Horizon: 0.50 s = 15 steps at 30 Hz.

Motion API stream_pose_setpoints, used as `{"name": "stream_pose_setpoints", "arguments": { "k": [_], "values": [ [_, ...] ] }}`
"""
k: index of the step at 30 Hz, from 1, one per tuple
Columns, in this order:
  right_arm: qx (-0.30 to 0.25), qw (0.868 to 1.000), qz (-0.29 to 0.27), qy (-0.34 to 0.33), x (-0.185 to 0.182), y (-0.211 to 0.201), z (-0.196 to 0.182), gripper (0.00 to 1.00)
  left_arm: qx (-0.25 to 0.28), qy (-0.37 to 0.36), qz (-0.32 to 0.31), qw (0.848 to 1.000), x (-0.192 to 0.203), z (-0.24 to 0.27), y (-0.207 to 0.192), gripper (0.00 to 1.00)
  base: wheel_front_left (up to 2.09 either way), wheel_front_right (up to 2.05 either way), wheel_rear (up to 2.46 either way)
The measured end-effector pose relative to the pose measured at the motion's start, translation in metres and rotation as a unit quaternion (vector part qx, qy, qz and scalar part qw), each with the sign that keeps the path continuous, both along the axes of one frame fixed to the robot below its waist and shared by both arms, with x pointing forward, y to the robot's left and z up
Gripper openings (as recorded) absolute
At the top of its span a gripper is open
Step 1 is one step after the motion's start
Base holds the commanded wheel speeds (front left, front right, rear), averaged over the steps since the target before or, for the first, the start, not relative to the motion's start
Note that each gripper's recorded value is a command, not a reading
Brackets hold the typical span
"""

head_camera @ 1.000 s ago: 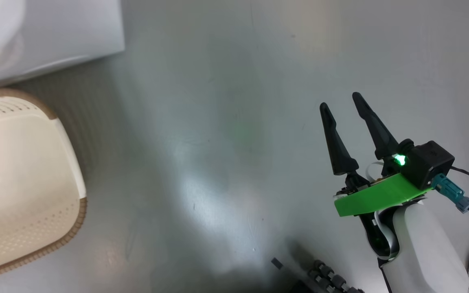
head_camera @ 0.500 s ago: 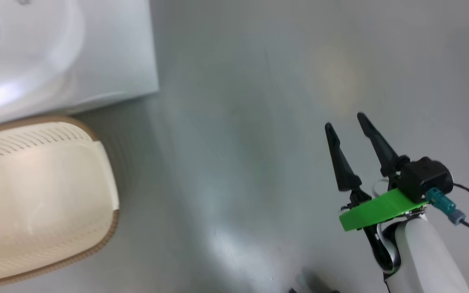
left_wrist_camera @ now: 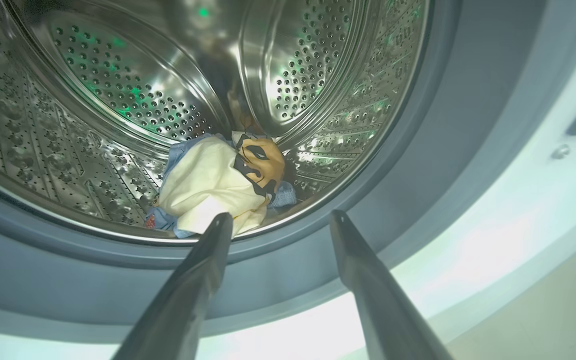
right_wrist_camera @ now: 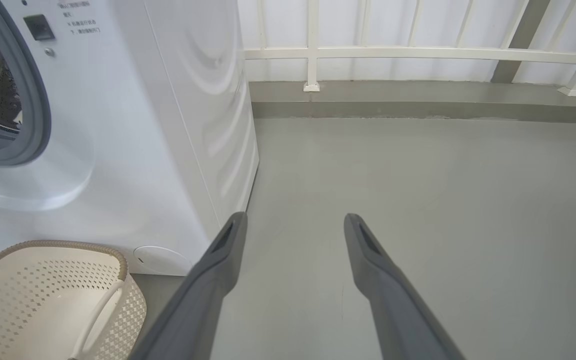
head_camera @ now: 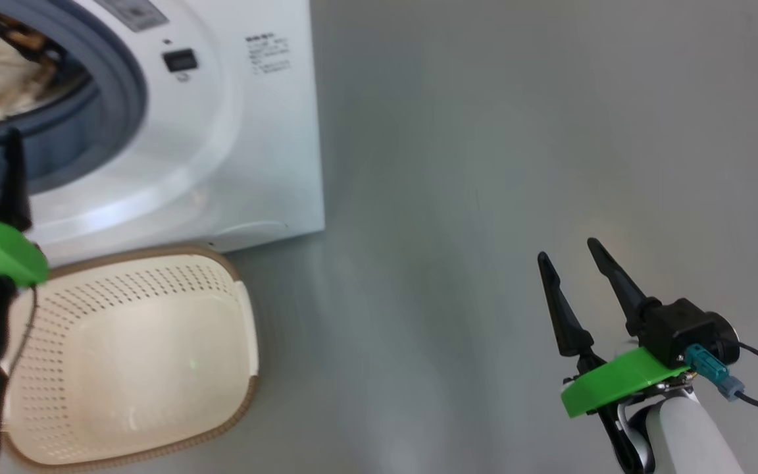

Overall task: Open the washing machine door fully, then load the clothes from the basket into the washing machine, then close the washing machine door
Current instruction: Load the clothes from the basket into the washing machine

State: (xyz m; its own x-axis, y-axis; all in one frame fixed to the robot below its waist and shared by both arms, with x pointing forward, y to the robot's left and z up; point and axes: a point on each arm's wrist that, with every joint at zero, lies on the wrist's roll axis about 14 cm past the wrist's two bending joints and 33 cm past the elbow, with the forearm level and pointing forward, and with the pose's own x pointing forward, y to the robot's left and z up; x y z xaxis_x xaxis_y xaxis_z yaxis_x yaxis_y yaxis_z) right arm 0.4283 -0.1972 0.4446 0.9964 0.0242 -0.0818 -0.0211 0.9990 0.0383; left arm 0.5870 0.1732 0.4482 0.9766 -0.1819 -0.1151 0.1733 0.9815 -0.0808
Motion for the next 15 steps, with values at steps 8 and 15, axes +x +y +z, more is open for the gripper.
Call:
{"name": "stream_pose_setpoints", "arguments": {
  "k": [8, 15],
  "values": [
    [0.009, 1.000, 0.013, -0.026, -0.012, 0.012, 0.022, 1.00, -0.010, -0.016, 0.007, 1.000, -0.057, 0.019, 0.012, 1.00, 0.00, 0.00, 0.00],
    [0.012, 0.998, 0.028, -0.050, -0.025, 0.023, 0.041, 1.00, -0.023, -0.048, 0.038, 0.998, -0.110, 0.042, 0.024, 1.00, 0.00, 0.00, 0.00]
  ]
}}
